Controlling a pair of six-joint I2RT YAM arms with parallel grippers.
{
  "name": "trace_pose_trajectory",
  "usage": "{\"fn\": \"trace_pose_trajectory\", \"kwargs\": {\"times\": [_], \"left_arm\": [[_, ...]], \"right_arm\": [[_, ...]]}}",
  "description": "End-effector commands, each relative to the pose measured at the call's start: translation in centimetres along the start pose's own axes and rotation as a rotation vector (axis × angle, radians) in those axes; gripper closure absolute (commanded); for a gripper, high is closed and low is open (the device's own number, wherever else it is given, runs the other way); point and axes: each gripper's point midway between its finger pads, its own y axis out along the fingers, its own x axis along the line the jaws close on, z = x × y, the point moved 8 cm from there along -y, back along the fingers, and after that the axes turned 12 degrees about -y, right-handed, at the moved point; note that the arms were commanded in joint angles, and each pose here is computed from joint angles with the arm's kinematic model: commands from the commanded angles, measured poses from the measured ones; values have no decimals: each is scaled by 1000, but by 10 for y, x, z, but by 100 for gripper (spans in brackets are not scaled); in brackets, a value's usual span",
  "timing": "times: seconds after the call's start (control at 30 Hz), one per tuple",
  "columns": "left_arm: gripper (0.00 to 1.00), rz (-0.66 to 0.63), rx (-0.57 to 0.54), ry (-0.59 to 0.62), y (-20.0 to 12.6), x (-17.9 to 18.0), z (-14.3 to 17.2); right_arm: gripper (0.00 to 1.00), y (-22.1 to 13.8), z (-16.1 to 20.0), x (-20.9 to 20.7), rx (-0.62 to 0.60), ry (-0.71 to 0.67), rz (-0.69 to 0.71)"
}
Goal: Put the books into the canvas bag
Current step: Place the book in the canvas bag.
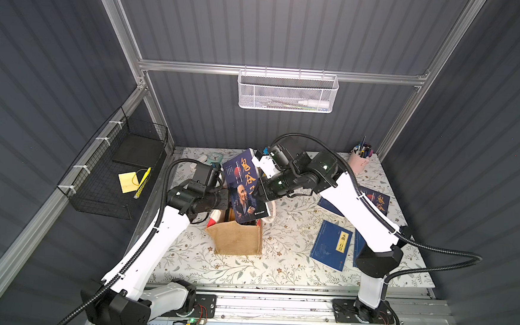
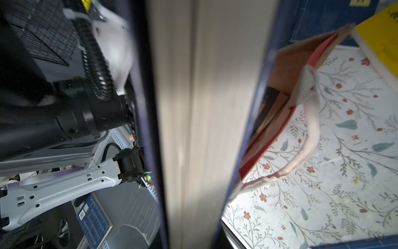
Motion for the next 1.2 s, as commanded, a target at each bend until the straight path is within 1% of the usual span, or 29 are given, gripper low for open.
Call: {"fn": "trace_pose_trajectory", "kwargs": {"times": [0.0,0.1,0.17,0.33,0.4,0.5,0.63,0.77,1.0,1.07,1.1,1.17], "left_arm": [[100,103,0,-69,-7,-9,-1],[100,120,-3,-101,-12,-10,-1],[100,103,-13,-114,-16,-9,-1],[100,11,-65,-170,-30,1,-4],[100,21,-85,-197,-34,2,-3],[100,71,-75,-240,-33,-2,-1],[100,123,-51,-261,-26,-5,4],[100,154,-70,-286,-26,-4,7],[100,152,-59,-294,-25,-2,12],[100,150,-55,-293,-25,-1,13],[100,151,-59,-295,-26,-1,13],[100,152,-59,-296,-25,0,14]], "right_arm": [[93,8,8,0,67,17,-24],[93,13,15,-4,121,33,-3],[93,14,18,-5,141,40,9],[92,8,22,-7,178,33,52],[92,10,24,-11,210,33,93],[91,17,26,-17,270,41,150],[91,33,24,-12,300,43,150],[92,53,19,-6,277,68,110],[93,70,-8,-1,137,144,-1],[93,78,-12,-3,118,173,-16],[93,84,-12,-1,128,187,-57],[93,94,-12,-3,134,212,-66]]}}
